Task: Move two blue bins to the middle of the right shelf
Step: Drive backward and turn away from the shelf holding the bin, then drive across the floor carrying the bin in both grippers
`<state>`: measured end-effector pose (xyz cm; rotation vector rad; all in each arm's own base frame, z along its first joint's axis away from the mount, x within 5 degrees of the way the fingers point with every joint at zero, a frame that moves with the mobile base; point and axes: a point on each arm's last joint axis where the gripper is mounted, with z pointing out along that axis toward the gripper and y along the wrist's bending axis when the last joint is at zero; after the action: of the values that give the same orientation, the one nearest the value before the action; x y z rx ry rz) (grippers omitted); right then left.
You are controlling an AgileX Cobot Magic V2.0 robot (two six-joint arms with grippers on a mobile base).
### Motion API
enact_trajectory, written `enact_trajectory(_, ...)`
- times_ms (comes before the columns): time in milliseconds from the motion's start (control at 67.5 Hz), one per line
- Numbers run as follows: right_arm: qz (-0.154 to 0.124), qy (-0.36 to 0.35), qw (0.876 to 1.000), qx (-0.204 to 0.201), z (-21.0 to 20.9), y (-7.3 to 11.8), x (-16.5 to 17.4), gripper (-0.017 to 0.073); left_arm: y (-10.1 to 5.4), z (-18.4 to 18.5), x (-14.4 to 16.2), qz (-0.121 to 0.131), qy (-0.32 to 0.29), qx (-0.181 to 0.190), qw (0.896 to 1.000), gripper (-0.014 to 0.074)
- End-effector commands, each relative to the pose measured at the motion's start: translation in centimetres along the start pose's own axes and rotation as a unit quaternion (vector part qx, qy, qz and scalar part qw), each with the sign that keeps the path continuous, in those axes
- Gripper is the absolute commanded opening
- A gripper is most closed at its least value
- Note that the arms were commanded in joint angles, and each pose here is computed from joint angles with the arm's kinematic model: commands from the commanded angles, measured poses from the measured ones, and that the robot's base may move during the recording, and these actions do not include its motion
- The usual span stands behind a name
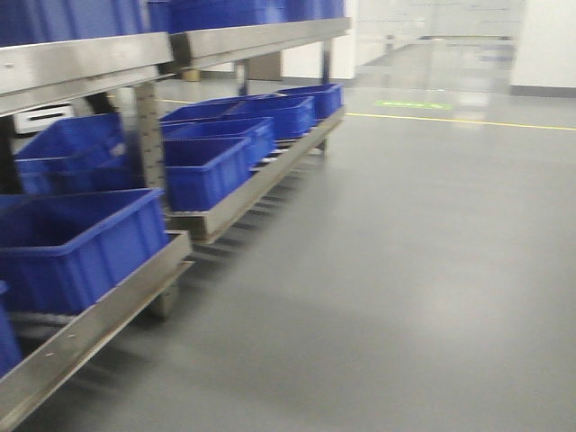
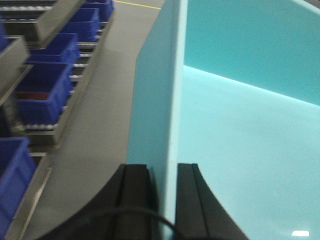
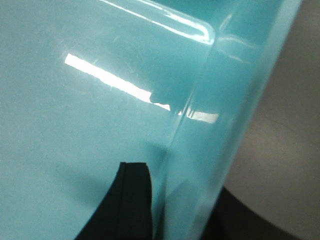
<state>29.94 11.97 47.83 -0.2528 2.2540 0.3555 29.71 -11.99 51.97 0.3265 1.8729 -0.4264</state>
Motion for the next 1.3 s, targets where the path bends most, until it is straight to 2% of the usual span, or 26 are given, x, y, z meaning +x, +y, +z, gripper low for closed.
enact_trajectory(0,-0.017,-0.017,1.0,0.018,-0.55,-0.53,-0.4,-0.0153,-0.36,-1.38,-1.44,-0.023,-0.057,0.013,0.998,-0.0111)
enact_trajectory(1289,-0.017,-0.017,1.0,0.018,-0.55,-0.53,-0.4,-0.0153,-0.36,-1.38,-1.44,-0.023,-0.057,0.013,0.998,-0.0111)
